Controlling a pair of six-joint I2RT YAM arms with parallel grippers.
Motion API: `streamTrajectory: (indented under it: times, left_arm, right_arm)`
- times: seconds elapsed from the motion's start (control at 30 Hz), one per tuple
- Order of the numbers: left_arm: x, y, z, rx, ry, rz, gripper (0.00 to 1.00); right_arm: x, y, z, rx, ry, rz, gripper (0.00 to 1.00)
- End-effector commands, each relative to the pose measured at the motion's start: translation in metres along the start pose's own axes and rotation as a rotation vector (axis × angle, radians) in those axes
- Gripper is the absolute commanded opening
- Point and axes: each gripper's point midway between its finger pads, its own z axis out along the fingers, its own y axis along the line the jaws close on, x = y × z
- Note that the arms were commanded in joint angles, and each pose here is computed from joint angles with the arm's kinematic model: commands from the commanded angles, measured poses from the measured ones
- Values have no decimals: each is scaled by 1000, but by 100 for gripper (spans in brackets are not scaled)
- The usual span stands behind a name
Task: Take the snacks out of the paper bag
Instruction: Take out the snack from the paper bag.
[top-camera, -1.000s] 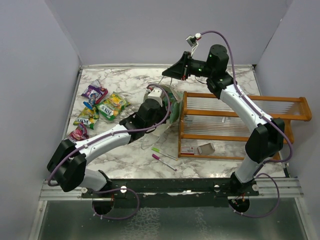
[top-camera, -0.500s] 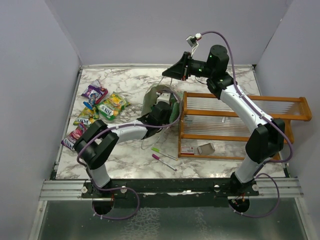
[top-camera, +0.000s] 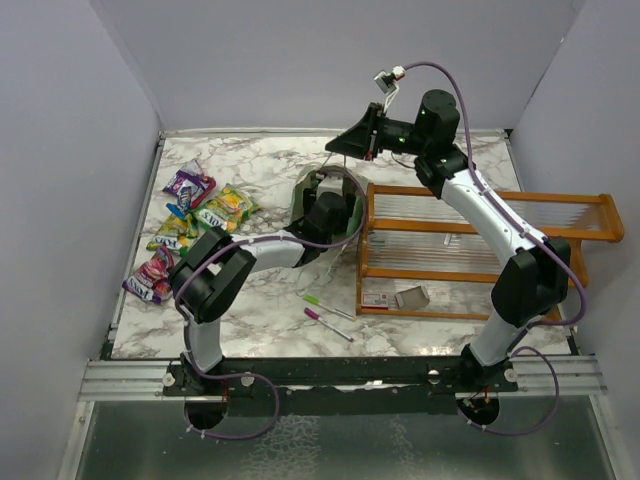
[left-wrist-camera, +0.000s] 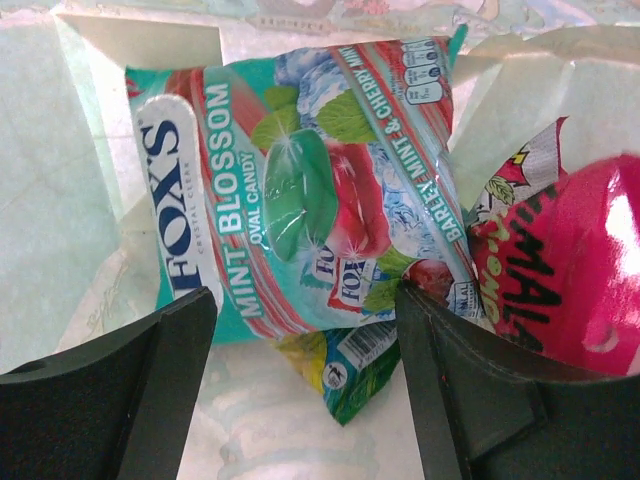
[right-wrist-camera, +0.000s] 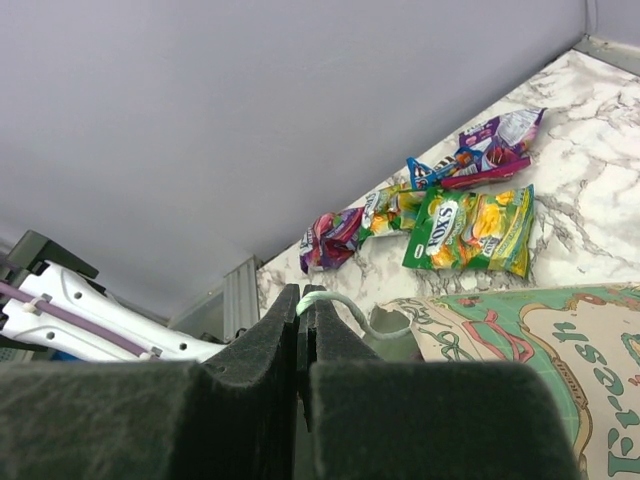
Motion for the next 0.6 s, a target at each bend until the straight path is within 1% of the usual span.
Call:
streamTrajectory:
  times: [0.0,0.07,0.2,0.27,0.3,0.33,0.37,0.4,0.57]
  left_arm:
    - [-26,0,16,-25,-121,-10,78]
    - [-23,7,27,-62,-119,0,80]
    - [-5,22,52,-117,-54,5,83]
    - [2,26,60,-116,-32,10,82]
    - [4,28,63,-116,-25,12,79]
    - [4,30,64,-111,-18,15,74]
    - [4,30,64,-103,-14,13,65]
    - [2,30,63,-88,-13,12,59]
    - [-15,35,56,-69,-61,42,27]
  right_arm:
    - [-11,29,-8,-54,-16,-48,1]
    - [-10,31,-8,-55,-17,-48,1]
    - [-11,33,-10,-53,-17,-51,1]
    - [-11,34,-11,-47,-19,-55,1]
    - [-11,33,-11,-45,-20,-56,1]
    - [-11,33,-11,-43,-20,-57,1]
    - [-11,33,-11,-44,-19,-57,1]
    - [-11,34,-11,-45,-18,-57,1]
    - [-10,31,-10,-48,-14,-49,1]
